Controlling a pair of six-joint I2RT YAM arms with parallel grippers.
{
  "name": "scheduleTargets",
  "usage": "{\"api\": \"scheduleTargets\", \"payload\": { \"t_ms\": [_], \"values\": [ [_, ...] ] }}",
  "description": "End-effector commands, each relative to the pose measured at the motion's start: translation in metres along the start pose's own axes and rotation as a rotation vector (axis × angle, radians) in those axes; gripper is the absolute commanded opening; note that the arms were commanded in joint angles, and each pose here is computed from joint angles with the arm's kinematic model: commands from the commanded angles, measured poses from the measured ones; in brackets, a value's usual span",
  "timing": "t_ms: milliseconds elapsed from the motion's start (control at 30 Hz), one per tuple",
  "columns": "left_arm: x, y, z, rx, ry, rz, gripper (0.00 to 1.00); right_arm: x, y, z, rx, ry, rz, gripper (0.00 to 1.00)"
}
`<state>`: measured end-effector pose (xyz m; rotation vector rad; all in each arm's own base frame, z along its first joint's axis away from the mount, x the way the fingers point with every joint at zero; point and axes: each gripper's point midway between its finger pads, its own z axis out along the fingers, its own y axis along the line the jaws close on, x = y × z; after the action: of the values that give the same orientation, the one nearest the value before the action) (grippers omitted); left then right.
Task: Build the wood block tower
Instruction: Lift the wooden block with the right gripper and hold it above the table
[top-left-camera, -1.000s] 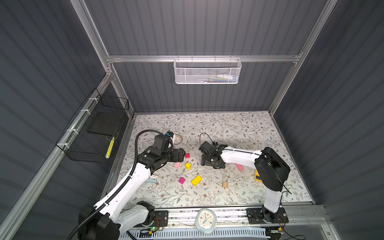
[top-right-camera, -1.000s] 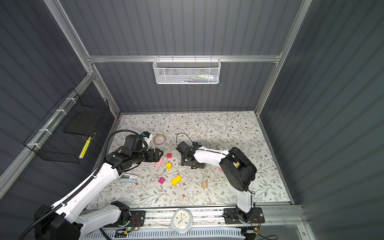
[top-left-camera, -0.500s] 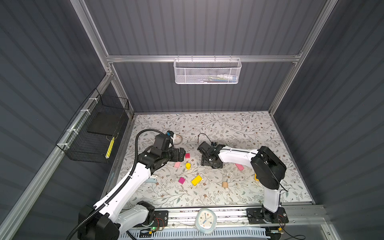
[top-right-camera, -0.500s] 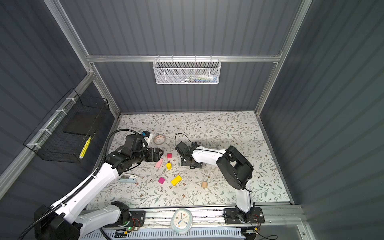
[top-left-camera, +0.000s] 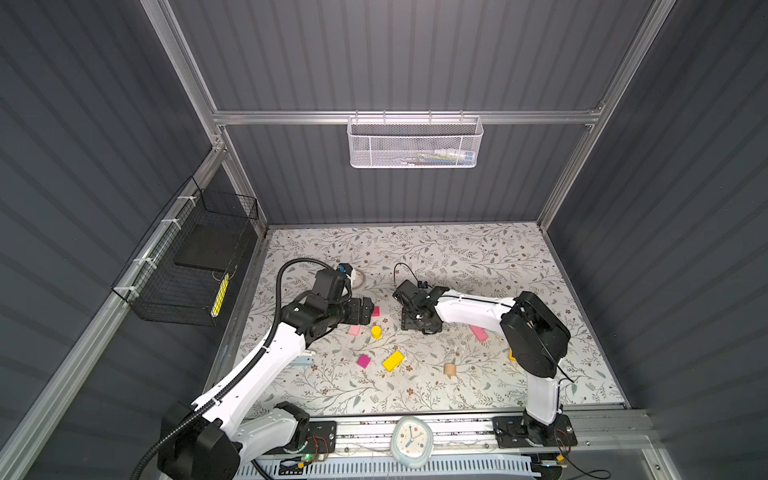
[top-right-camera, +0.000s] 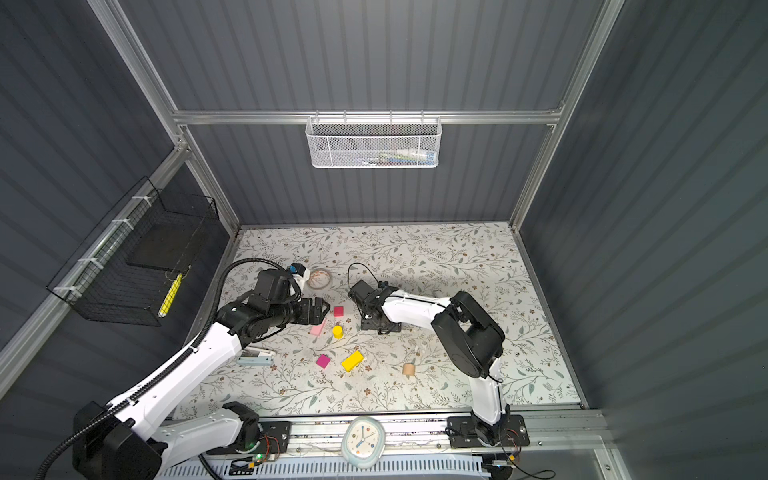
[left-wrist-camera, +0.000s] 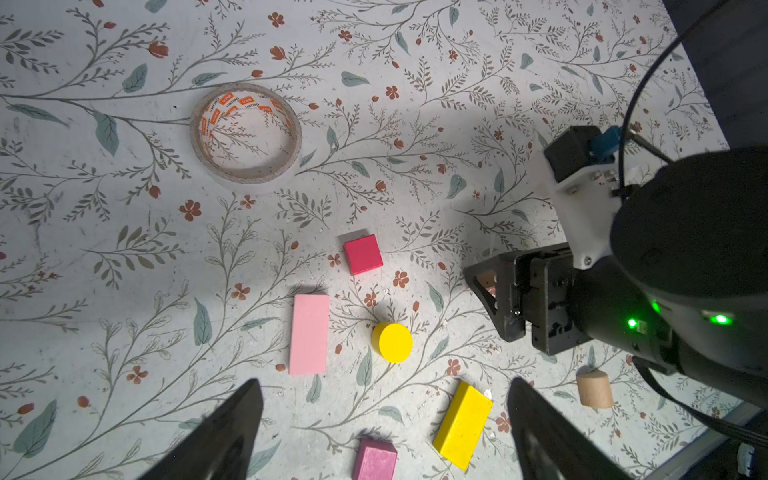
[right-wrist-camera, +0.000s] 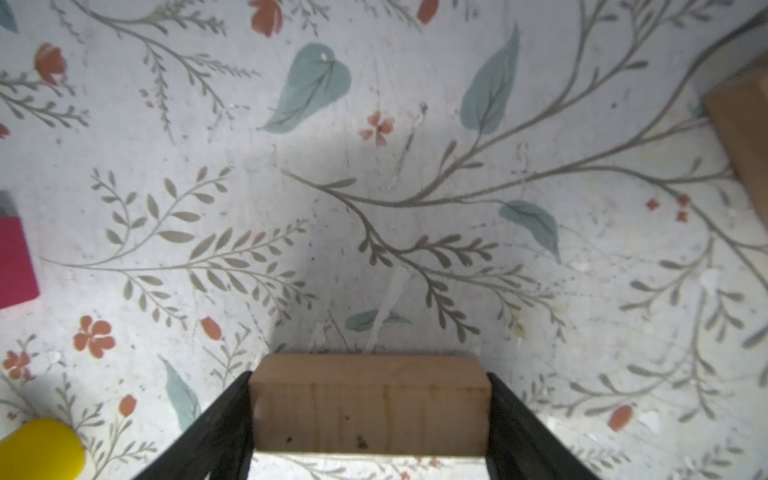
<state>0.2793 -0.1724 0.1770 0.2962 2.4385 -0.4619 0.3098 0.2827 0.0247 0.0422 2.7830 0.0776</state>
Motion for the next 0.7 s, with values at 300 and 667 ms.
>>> {"api": "scheduleTargets", "payload": {
  "t_ms": [300, 667],
  "values": [
    [-0.013, -0.006, -0.005, -0.045, -0.005, 0.026, 0.91, -0.042, 0.002, 0.017, -0.001, -0.006, -0.082, 0.78],
    [-0.013, -0.013, -0.001, -0.065, 0.013, 0.052, 0.90, -0.061, 0.008, 0.029, -0.014, -0.010, -0.070, 0.81]
  ]
}}
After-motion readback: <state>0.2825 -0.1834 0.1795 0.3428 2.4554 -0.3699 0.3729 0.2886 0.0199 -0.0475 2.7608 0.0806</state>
